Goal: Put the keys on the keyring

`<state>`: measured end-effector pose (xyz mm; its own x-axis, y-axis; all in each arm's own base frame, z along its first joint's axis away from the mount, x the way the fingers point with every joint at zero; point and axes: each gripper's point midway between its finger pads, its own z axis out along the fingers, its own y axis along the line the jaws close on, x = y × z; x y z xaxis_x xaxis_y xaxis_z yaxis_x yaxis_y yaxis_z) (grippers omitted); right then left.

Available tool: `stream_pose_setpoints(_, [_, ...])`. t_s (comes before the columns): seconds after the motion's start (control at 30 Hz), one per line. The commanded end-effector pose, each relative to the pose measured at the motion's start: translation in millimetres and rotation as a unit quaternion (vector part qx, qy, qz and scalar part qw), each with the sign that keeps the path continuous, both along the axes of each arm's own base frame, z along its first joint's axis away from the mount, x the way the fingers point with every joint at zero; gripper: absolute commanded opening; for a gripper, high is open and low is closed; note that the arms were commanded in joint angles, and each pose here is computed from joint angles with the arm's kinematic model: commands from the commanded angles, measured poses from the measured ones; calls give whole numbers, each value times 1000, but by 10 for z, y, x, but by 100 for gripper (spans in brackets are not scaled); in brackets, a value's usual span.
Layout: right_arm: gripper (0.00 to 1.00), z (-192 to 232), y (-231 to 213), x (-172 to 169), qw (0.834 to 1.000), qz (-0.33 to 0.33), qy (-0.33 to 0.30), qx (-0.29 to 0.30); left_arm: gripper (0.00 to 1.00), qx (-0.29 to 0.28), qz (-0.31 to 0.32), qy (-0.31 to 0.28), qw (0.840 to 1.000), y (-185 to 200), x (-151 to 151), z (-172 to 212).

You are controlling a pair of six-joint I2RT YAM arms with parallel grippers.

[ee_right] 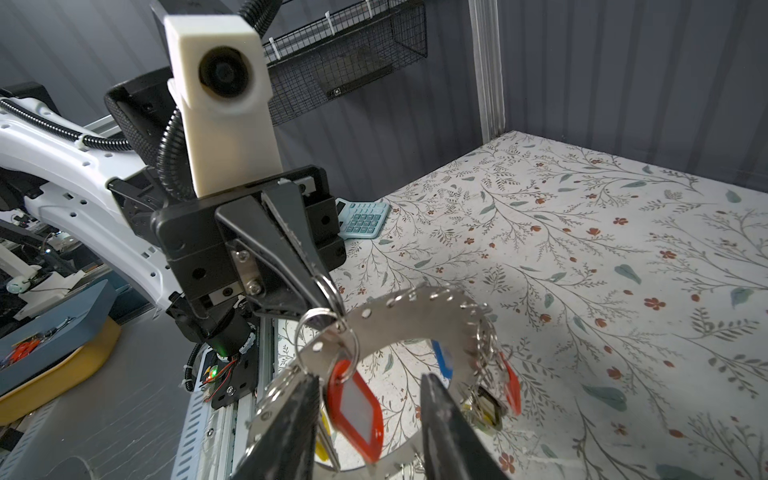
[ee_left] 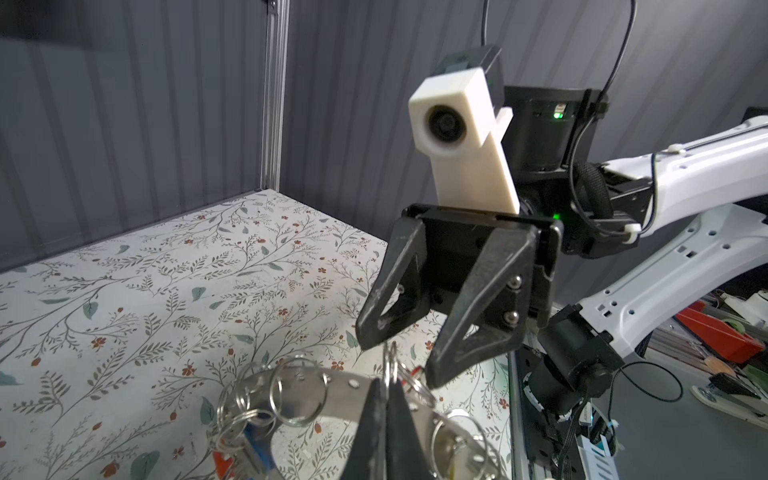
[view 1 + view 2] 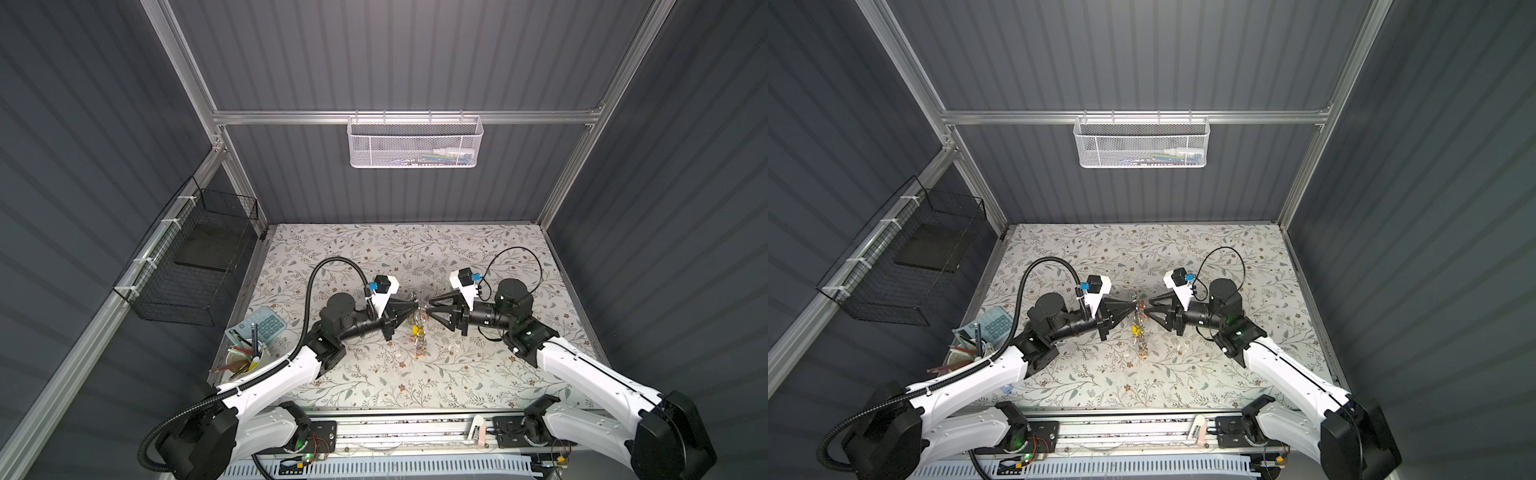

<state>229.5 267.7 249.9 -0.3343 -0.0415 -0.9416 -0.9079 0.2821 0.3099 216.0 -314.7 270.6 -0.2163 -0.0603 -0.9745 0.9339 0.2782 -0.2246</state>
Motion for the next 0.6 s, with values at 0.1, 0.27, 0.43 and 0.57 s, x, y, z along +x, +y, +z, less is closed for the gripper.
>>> stream_pose_setpoints(0.1, [45, 71, 17, -53, 1000, 18, -5, 16, 0, -47, -18, -19, 999, -13, -46, 169])
stream_pose_setpoints(0.27, [45, 83, 29, -74, 999, 26, -3, 22, 0, -59, -21, -13, 998, -30, -41, 120])
stream_pose_setpoints(0.43, [41, 69, 34, -71, 999, 27, 0, 21, 0, -64, -24, -12, 998, -53, -39, 108])
stream_pose_setpoints(0.57, [33, 45, 36, -48, 1000, 24, 5, 17, 0, -64, -24, -15, 998, -52, -41, 114])
